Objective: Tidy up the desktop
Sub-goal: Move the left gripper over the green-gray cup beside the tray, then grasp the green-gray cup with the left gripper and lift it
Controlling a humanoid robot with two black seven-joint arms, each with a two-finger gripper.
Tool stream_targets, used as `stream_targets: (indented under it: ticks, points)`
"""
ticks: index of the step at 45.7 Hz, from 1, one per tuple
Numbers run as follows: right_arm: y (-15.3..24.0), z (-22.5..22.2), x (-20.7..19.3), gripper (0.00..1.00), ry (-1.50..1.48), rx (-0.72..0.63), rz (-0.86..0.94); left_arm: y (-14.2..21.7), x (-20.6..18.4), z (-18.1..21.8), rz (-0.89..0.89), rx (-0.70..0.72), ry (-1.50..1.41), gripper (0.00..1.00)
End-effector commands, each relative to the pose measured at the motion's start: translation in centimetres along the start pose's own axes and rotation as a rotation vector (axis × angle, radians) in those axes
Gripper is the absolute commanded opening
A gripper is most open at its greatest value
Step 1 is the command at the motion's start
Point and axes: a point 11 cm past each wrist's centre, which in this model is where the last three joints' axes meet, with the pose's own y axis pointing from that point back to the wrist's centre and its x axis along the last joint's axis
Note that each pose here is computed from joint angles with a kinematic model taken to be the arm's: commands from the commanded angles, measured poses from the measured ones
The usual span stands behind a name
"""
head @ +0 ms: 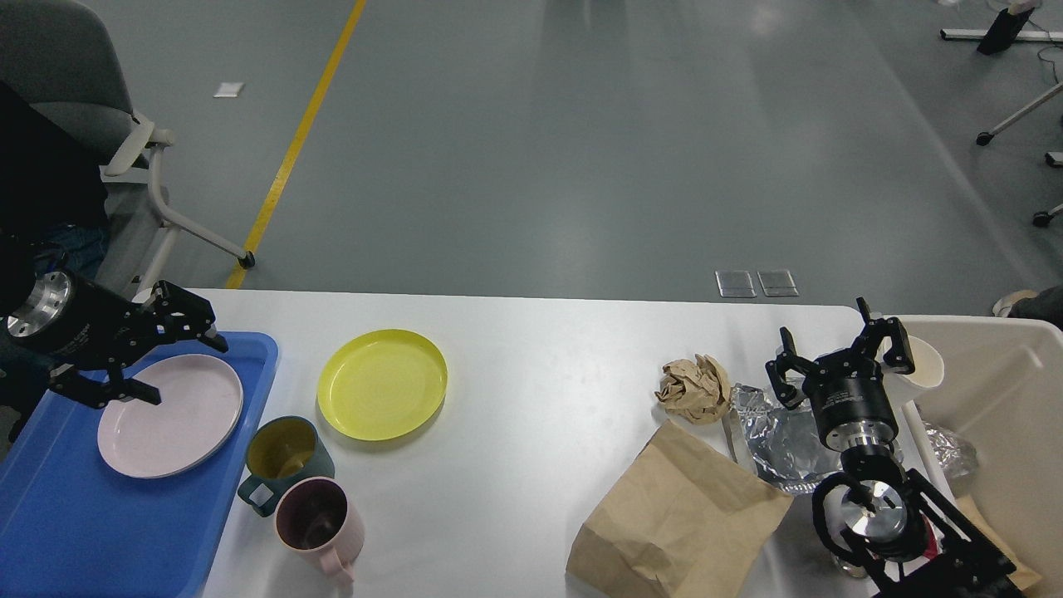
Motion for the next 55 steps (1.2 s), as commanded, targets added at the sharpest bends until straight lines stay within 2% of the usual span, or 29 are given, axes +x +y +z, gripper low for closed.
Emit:
stream_targets:
  ticks: [1,5,10,28,36,40,55]
  points:
    - [0.0,0.0,0.0,1.0,0.0,0.0,0.0,0.6,0.2,0.8,0.013,0.13,-0.08,0.97]
    - [0.0,0.0,0.0,1.0,0.0,0.001,0.0,1.2,0.4,1.5,0.029,0.194,-0.125,0.97]
    - [0.0,0.0,0.0,1.0,0.0,0.0,0.0,0.4,-0.1,3.4,0.016,0.209,-0.178,0.97]
    - [0.0,0.0,0.0,1.0,0.0,0.0,0.0,-5.0,-3.7,8.0,-0.093,0.236,-0.317,0.96]
    - [0.0,0.0,0.0,1.0,0.0,0.0,0.0,-8.6,-5.6,6.8,-0.161,0.293,-0.343,0.96]
    - [0.0,0.0,0.0,1.0,0.0,0.001,0.0,-10.2,-6.4,7.6,-0.174,0.3,-0.376,0.96]
    - [0.0,0.0,0.0,1.0,0.0,0.0,0.0,-11.6,-6.1,7.6,-0.153,0.296,-0.381,0.96]
